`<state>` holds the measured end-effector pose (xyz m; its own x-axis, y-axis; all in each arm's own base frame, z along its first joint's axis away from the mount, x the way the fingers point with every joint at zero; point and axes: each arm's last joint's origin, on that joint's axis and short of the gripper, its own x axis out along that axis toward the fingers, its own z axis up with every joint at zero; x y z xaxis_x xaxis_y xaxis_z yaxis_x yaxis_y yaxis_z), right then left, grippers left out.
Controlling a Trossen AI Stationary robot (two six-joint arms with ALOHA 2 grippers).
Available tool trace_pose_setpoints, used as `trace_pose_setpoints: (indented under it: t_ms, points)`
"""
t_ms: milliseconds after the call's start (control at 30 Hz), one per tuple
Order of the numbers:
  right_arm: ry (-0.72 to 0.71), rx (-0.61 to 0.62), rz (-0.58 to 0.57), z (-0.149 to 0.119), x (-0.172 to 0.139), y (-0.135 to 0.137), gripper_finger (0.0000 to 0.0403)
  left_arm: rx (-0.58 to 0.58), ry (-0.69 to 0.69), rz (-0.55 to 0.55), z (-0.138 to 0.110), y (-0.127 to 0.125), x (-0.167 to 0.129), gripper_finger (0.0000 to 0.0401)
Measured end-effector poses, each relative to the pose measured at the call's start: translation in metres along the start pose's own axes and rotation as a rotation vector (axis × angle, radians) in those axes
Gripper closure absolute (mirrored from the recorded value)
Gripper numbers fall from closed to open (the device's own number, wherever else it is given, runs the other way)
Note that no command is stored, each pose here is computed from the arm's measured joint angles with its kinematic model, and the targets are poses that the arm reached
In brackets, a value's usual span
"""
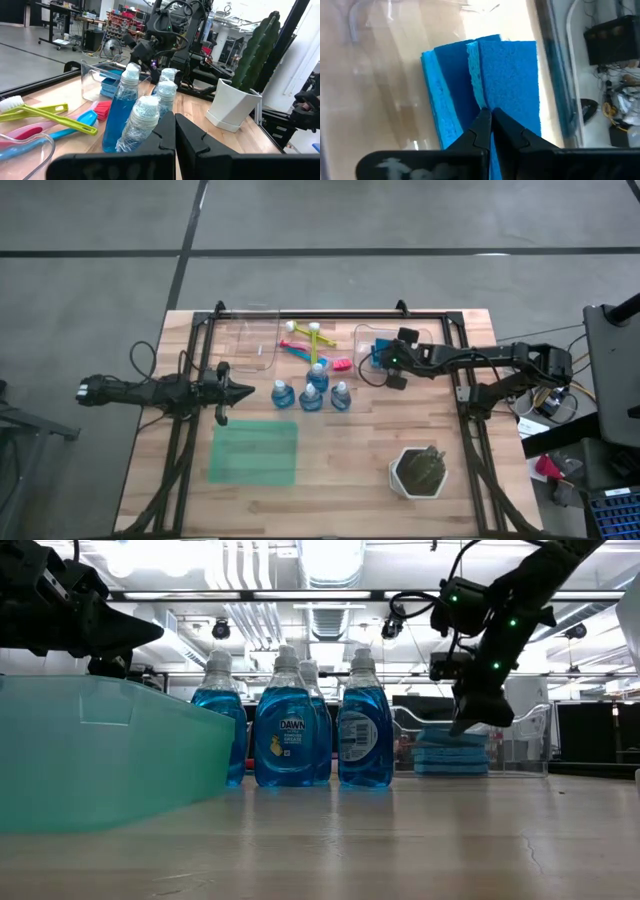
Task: Pick & Place Kitchen Sink Supplies
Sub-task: Put the blue sponge into the right transparent bin, then put the blue dishwashing liquid bottle into the green bin
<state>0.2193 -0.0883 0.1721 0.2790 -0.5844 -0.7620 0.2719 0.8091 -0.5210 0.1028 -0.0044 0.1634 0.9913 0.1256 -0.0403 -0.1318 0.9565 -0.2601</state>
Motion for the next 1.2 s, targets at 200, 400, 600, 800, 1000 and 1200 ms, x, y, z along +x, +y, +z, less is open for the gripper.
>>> trace_pose_setpoints:
  t_ms: [200, 400, 600, 800, 1000, 1200]
  points:
    - [0.006, -0.006, 0.022, -0.004, 0.002, 0.003, 0.0394, 0.000, 0.000, 0.000, 0.000, 0.000, 0.000, 0.0401]
    - [0.011, -0.005, 0.024, -0.006, 0.003, 0.004, 0.0394, 0.000, -0.001, 0.000, 0.000, 0.000, 0.000, 0.0401]
    - [-0.005, -0.008, 0.024, -0.004, 0.002, 0.005, 0.0372, 0.000, 0.000, 0.000, 0.000, 0.000, 0.000, 0.0401]
    - [-0.029, -0.002, 0.020, -0.001, 0.001, 0.006, 0.0320, 0.000, 0.000, 0.001, 0.000, 0.000, 0.000, 0.0401]
    - [-0.065, 0.071, -0.010, 0.010, -0.007, -0.002, 0.0288, 0.000, 0.000, 0.000, 0.000, 0.000, 0.000, 0.0401]
    - [-0.099, 0.117, -0.032, 0.025, -0.017, -0.012, 0.0275, 0.000, 0.000, 0.001, 0.000, 0.000, 0.000, 0.0401]
